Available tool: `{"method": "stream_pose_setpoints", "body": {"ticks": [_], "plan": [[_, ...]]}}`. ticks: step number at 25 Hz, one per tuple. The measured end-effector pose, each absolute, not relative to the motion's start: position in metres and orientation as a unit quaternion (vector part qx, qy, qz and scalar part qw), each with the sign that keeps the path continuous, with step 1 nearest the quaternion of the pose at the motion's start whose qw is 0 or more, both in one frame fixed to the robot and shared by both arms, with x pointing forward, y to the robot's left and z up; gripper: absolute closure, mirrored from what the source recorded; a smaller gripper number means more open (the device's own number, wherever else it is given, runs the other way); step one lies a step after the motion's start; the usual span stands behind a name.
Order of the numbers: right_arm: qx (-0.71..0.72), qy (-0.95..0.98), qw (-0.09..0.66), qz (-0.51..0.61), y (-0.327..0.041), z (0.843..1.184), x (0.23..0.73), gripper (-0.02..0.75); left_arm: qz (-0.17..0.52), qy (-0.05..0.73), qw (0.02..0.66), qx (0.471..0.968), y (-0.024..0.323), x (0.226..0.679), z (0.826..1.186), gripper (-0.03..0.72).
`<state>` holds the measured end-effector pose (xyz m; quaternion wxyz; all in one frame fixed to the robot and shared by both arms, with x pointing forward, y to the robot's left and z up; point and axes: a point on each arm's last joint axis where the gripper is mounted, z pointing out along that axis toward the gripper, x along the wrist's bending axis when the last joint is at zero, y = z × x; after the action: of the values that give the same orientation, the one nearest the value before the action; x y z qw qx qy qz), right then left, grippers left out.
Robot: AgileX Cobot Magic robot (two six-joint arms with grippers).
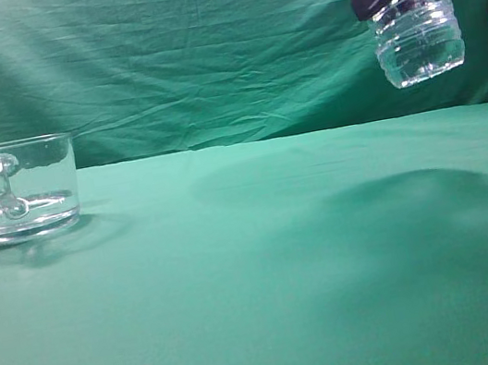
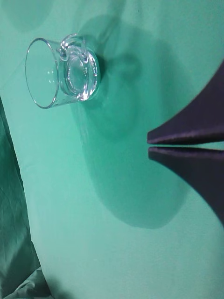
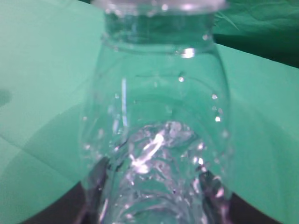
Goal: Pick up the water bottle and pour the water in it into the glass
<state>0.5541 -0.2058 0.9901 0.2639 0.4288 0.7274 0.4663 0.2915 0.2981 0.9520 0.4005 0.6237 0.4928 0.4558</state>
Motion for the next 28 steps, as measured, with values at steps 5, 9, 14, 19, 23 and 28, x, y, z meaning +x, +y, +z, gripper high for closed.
{"method": "stream_pose_setpoints", "body": {"ticks": [5,9,14,19,23,28], "plan": [[0.358,0.731,0.284,0.507,-0.200,0.969,0.547,0.417,0.456,0.493,0.400,0.624,0.298,0.291,0.952,0.688],[0.340,0.725,0.278,0.531,-0.196,0.958,0.546,0.417,0.456,0.493,0.400,0.624,0.298,0.291,0.952,0.688],[0.352,0.731,0.252,0.528,-0.194,0.931,0.550,0.417,0.456,0.493,0.400,0.624,0.298,0.291,0.952,0.688],[0.352,0.726,0.230,0.545,-0.189,0.911,0.552,0.417,0.456,0.493,0.400,0.624,0.298,0.291,0.952,0.688],[0.350,0.728,0.225,0.545,-0.189,0.904,0.552,0.417,0.456,0.493,0.400,0.624,0.298,0.291,0.952,0.688],[0.345,0.728,0.227,0.548,-0.188,0.902,0.553,0.367,0.456,0.493,0.400,0.624,0.298,0.291,0.952,0.688]]}}
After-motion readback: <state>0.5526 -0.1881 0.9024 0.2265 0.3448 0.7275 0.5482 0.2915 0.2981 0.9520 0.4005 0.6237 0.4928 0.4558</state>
